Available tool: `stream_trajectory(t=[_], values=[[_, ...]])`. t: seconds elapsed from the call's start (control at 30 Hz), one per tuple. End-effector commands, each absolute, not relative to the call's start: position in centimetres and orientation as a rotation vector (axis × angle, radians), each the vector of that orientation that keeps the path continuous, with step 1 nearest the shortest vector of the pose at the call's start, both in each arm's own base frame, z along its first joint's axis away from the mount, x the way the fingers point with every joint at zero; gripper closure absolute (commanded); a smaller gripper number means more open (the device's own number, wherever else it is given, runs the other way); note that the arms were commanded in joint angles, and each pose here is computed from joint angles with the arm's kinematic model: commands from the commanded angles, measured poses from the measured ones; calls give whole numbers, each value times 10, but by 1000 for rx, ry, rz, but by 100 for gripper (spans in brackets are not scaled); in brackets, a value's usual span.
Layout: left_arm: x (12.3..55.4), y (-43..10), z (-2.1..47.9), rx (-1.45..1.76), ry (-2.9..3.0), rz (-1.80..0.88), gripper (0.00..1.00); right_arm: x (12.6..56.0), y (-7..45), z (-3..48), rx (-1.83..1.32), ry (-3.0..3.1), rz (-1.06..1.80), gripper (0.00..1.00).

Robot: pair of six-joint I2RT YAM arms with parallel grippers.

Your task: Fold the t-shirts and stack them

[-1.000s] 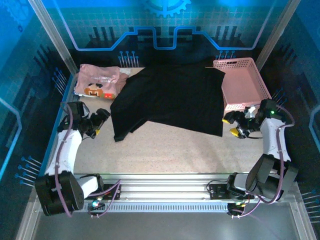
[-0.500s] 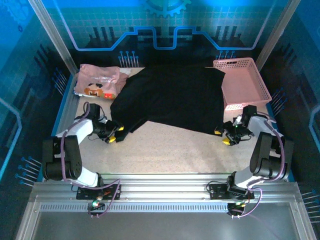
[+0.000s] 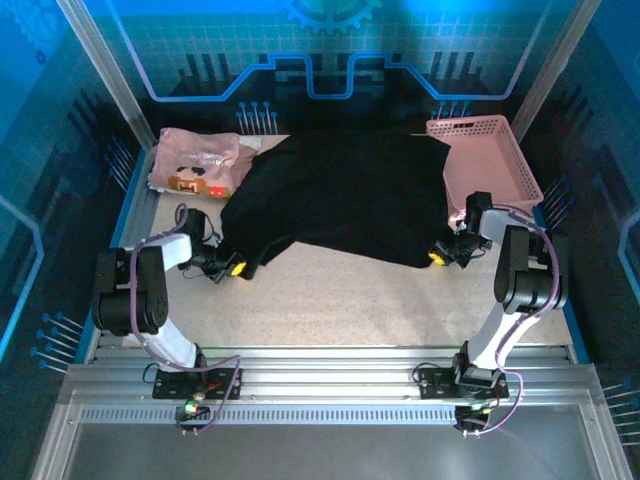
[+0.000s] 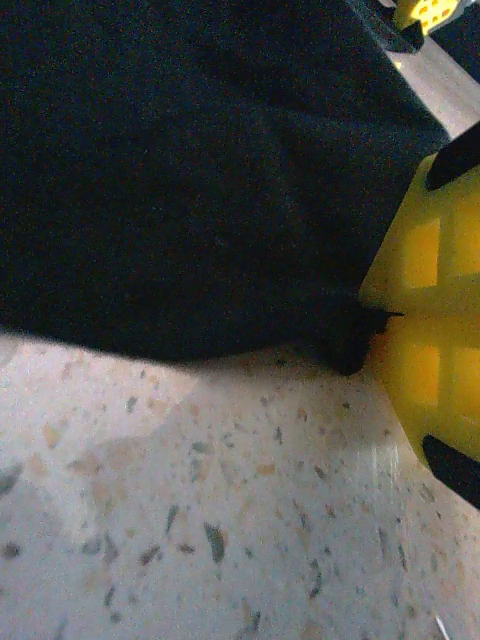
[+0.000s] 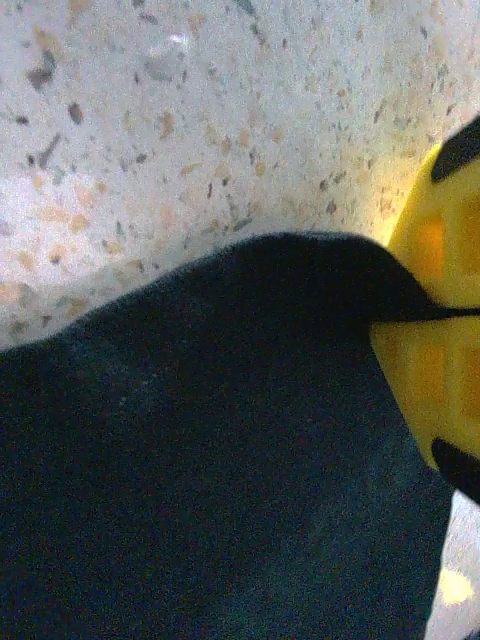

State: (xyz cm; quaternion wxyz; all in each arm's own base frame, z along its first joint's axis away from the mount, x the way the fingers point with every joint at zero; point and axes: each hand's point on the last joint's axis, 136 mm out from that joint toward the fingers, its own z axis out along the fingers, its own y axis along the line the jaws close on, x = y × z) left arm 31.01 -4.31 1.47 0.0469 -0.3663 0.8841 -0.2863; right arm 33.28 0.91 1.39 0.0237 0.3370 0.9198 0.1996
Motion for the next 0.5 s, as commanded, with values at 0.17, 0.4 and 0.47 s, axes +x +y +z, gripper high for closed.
stream_trajectory(t=[0.17,0.4,0.47], values=[[284,20,69,-1185,2542,-723,100,314,-7,40,1030,2857,443,100],[268,26,104,-1199,2449,-754,100,284,-3,75,964,2855,431,100],[261,24,108,-1200,2444,-756,100,273,-2,76,964,2874,424,100]])
